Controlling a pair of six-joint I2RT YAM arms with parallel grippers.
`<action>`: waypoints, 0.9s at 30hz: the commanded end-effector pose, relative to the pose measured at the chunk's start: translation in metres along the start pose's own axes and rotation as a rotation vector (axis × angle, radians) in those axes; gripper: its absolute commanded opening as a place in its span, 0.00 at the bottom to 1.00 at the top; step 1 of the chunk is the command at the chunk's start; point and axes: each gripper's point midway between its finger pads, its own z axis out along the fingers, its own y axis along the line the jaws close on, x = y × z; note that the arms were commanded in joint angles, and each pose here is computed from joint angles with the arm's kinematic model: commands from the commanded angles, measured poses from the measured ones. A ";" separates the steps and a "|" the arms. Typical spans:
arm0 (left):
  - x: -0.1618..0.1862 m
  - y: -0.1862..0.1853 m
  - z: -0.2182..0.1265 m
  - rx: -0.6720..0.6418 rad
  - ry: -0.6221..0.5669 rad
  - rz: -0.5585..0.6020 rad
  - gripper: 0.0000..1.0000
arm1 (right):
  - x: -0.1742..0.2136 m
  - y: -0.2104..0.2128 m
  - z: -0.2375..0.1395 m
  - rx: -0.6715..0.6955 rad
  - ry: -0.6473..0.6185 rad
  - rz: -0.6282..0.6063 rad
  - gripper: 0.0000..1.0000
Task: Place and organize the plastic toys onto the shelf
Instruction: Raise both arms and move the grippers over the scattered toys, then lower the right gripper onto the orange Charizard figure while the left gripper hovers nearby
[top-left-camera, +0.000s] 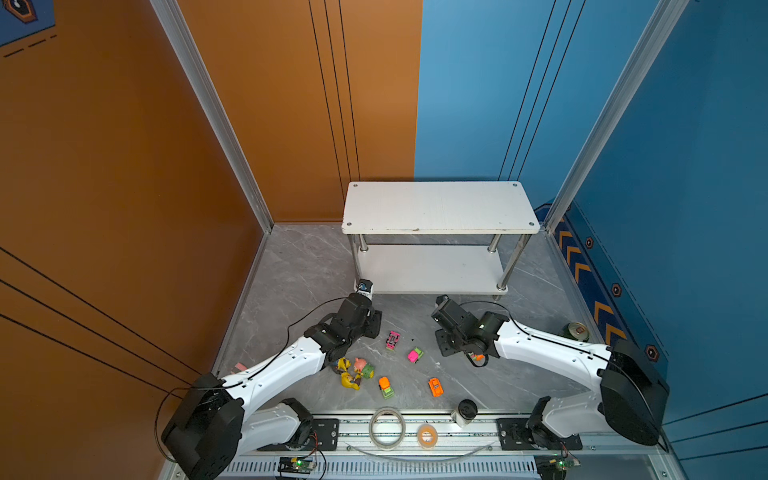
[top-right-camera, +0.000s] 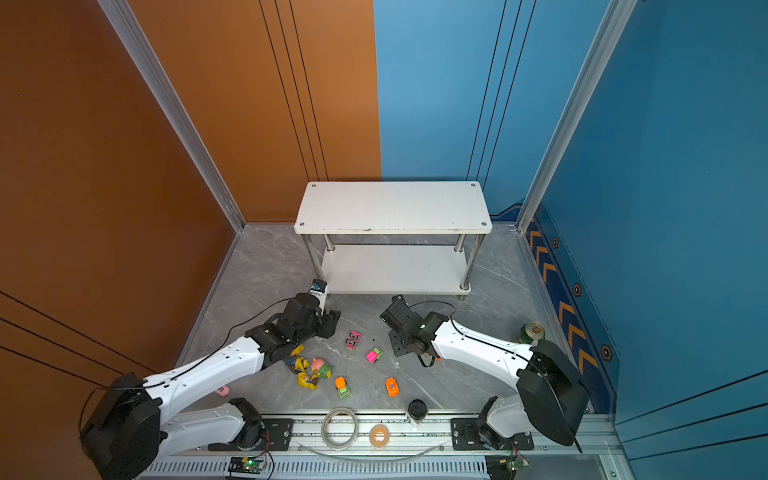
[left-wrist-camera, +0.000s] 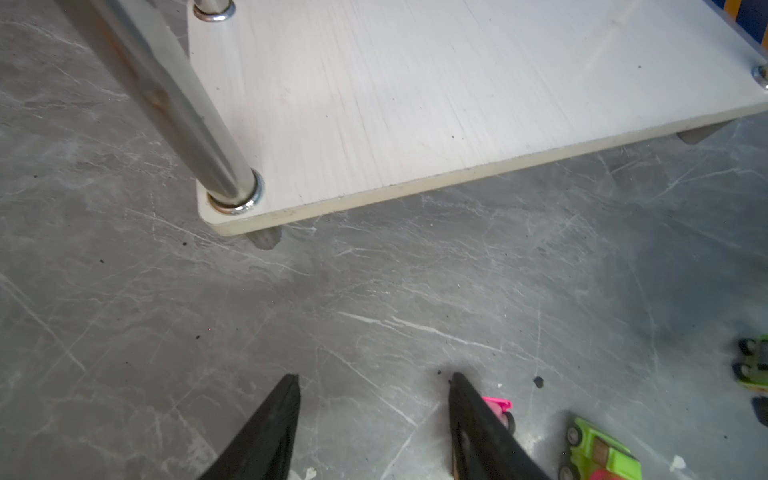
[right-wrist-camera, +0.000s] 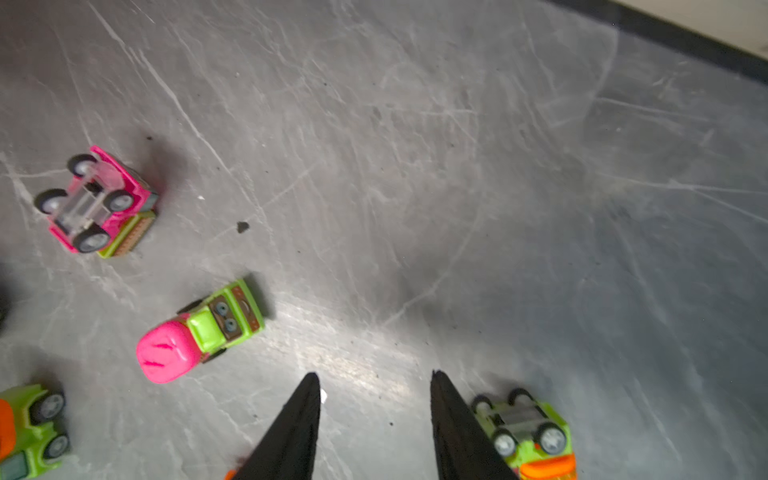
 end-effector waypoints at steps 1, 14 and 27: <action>0.009 -0.008 -0.004 0.017 0.043 0.014 0.59 | -0.009 0.025 0.006 -0.077 0.006 -0.056 0.42; 0.039 0.068 -0.047 -0.361 0.088 -0.073 0.57 | -0.034 0.101 0.008 -0.157 -0.075 -0.264 0.44; 0.097 0.143 -0.090 -0.565 0.163 -0.380 0.66 | -0.059 0.130 -0.009 -0.155 -0.206 -0.372 0.47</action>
